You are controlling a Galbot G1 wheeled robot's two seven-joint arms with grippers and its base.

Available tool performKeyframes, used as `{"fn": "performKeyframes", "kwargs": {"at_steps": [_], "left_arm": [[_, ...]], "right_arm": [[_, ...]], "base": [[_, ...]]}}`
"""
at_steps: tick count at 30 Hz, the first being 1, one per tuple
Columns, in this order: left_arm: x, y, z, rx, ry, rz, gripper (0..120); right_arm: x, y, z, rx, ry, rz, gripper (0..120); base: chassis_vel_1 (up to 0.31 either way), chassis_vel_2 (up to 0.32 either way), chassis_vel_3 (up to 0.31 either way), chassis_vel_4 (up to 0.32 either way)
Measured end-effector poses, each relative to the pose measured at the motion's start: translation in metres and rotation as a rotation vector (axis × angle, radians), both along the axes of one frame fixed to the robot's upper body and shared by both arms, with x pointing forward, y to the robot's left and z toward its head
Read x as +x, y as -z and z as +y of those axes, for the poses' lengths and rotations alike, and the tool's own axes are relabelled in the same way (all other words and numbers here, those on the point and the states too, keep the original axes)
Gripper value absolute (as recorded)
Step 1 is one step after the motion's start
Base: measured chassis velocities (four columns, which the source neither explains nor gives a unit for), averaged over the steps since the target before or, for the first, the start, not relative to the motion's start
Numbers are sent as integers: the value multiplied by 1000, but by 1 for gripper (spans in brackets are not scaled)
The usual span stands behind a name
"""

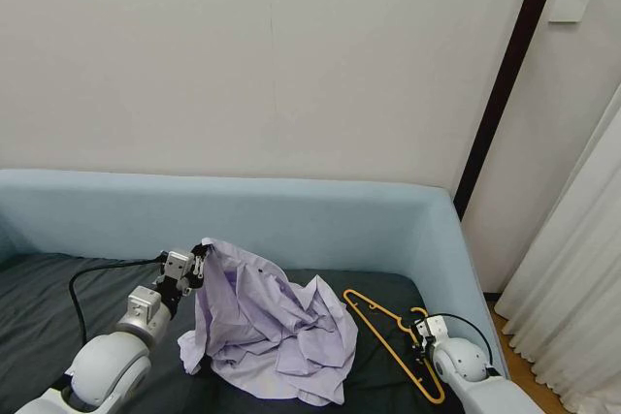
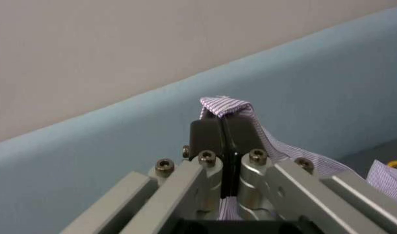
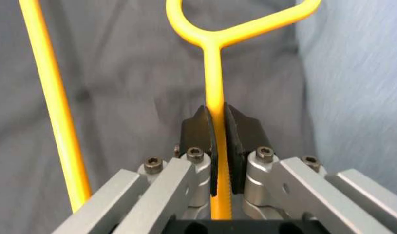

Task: Pick up the clothes from the sofa and hang them on the clothes hanger.

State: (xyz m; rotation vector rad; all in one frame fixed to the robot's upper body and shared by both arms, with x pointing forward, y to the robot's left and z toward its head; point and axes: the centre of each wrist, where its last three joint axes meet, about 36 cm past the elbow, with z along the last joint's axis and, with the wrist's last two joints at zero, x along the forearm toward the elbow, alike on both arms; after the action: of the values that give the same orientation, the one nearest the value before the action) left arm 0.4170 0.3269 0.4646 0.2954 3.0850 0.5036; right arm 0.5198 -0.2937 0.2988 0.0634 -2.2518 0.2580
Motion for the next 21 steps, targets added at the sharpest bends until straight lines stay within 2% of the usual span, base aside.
{"fn": "performKeyframes", "kwargs": {"at_steps": [6,8,9,12,13,19,20,21], "left_arm": [[1,0,-4,-7,11,0,0],[2,-2,-6,-16,18,-6,0],[2,-2,-6,-16,18,-6,0],[1,-6,-10,-45,26,-8,0],[1,-6,-10,-45,26,-8,0],[-3,-16,-14,-109,21,-14,0],[-3,-16,-14,-109,21,-14,0],[-6,-18,-16,-125,19,-7,0]], "right_arm": [[1,-33,2,42,-8,-172,4],[-11,-61,10,-13,-18,-334,4],[-11,-61,10,-13,-18,-334,4],[-51,-98,21,-106,-156,-567,4],[-51,-98,21,-106,-156,-567,4],[-106,-115,27,-363,-487,-880,4],[-106,-115,27,-363,-487,-880,4],[-113,-113,29,-411,-534,-921,4]], "base": [[0,0,0,0],[0,0,0,0],[0,0,0,0],[0,0,0,0],[0,0,0,0],[0,0,0,0],[0,0,0,0],[0,0,0,0]]}}
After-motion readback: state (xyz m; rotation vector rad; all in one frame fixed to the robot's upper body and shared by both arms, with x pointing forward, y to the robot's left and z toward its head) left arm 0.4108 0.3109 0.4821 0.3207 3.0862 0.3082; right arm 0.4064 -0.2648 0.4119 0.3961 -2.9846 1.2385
